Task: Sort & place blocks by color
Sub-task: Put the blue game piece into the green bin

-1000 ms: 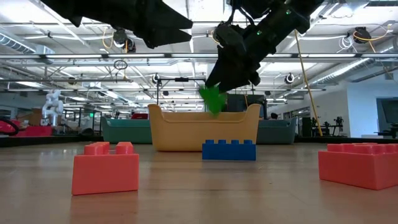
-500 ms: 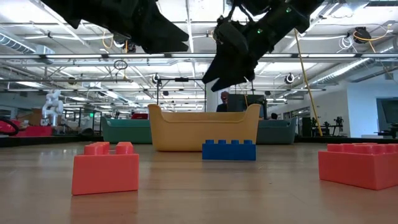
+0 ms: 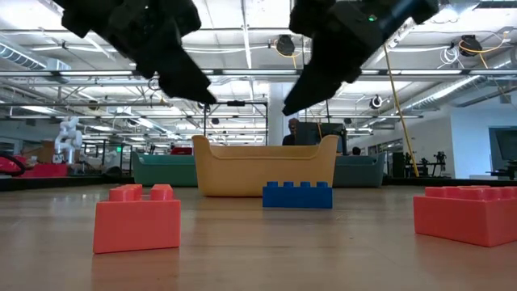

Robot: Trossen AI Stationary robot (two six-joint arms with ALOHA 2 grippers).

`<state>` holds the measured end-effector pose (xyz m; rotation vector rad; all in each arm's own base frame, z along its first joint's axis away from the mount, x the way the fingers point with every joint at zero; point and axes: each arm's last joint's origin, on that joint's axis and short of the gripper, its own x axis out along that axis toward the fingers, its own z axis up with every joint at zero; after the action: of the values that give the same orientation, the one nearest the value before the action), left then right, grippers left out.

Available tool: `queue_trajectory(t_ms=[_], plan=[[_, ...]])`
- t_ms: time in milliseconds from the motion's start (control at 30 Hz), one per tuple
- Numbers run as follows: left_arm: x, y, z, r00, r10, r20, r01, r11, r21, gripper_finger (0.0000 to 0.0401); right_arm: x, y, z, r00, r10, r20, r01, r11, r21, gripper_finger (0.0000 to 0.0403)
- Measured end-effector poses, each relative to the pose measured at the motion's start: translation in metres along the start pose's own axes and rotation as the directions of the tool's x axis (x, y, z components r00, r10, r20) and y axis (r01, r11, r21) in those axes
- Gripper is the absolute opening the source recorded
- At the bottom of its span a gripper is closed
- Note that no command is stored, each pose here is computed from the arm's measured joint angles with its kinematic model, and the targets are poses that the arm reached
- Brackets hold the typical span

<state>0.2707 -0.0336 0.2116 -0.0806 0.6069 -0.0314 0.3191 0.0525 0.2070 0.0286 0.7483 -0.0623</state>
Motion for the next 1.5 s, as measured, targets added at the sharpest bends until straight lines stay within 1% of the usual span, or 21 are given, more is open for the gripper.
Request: queue_trajectory(t_ms=[100, 200, 300, 333, 467, 600, 700, 800, 933, 1067, 1133, 1200, 1300, 1400, 1500], plan=[[0.0, -0.005, -0.006, 0.998, -0.006, -0.058, 0.004, 0.999, -0.039, 0.0282, -0.002, 0.009, -0.006, 0.999, 0.008, -0.039, -0.008, 1.0, 0.002, 0.027], [-0.001, -0.013, -0.01, 0.996, -0.03, -0.084, 0.026, 0.999, -0.044, 0.0282, -0.004, 0.02, -0.011, 0.998, 0.015, -0.068, -0.014, 1.0, 0.01, 0.027], [-0.003, -0.021, -0.016, 0.991, -0.047, -0.129, 0.04, 0.998, -0.053, 0.0282, -0.008, 0.032, -0.015, 0.997, 0.004, -0.074, -0.005, 1.0, -0.01, 0.027], [-0.003, -0.024, -0.018, 0.988, -0.044, -0.147, 0.035, 0.998, -0.061, 0.0282, -0.009, 0.036, -0.017, 0.997, 0.006, -0.075, -0.007, 1.0, -0.016, 0.027], [-0.009, -0.034, -0.017, 0.977, 0.039, -0.208, -0.051, 0.997, -0.053, 0.0282, -0.009, 0.048, -0.019, 0.999, -0.021, -0.049, 0.02, 0.999, -0.036, 0.0269], [-0.015, -0.047, -0.012, 0.976, 0.098, -0.195, -0.103, 0.994, -0.02, 0.0282, 0.004, 0.058, -0.029, 0.997, -0.025, -0.075, 0.023, 0.999, -0.025, 0.0269], [-0.018, -0.055, -0.013, 0.975, 0.128, -0.181, -0.13, 0.991, 0.003, 0.0282, 0.02, 0.065, -0.041, 0.993, -0.031, -0.116, 0.029, 0.999, -0.022, 0.0269], [-0.02, -0.057, -0.016, 0.968, 0.161, -0.192, -0.163, 0.987, 0.003, 0.0282, 0.033, 0.068, -0.05, 0.989, -0.039, -0.14, 0.039, 0.999, -0.003, 0.0269], [-0.02, -0.06, -0.016, 0.97, 0.162, -0.183, -0.167, 0.986, -0.013, 0.0282, 0.042, 0.067, -0.057, 0.984, -0.096, -0.153, 0.097, 0.995, 0.0, 0.0269], [-0.022, -0.062, -0.016, 0.972, 0.156, -0.179, -0.159, 0.987, -0.003, 0.0282, 0.048, 0.069, -0.058, 0.986, -0.091, -0.141, 0.093, 0.996, 0.009, 0.0269], [-0.022, -0.061, -0.016, 0.969, 0.175, -0.171, -0.177, 0.984, 0.005, 0.0282, 0.051, 0.07, -0.06, 0.987, -0.077, -0.144, 0.08, 0.997, 0.013, 0.0266], [-0.022, -0.06, -0.016, 0.967, 0.192, -0.165, -0.19, 0.981, 0.026, 0.0282, 0.053, 0.071, -0.061, 0.986, -0.065, -0.153, 0.069, 0.997, 0.026, 0.0256], [-0.021, -0.057, -0.015, 0.966, 0.203, -0.162, -0.198, 0.979, 0.045, 0.0282, 0.056, 0.071, -0.063, 0.986, -0.067, -0.155, 0.073, 0.997, 0.038, 0.0232], [-0.021, -0.055, -0.014, 0.964, 0.208, -0.163, -0.204, 0.978, 0.045, 0.0282, 0.058, 0.071, -0.065, 0.985, -0.066, -0.157, 0.073, 0.997, 0.035, 0.0192], [-0.02, -0.056, -0.012, 0.968, 0.209, -0.138, -0.203, 0.978, 0.054, 0.0282, 0.059, 0.072, -0.065, 0.986, -0.064, -0.151, 0.067, 0.998, 0.014, 0.0139]])
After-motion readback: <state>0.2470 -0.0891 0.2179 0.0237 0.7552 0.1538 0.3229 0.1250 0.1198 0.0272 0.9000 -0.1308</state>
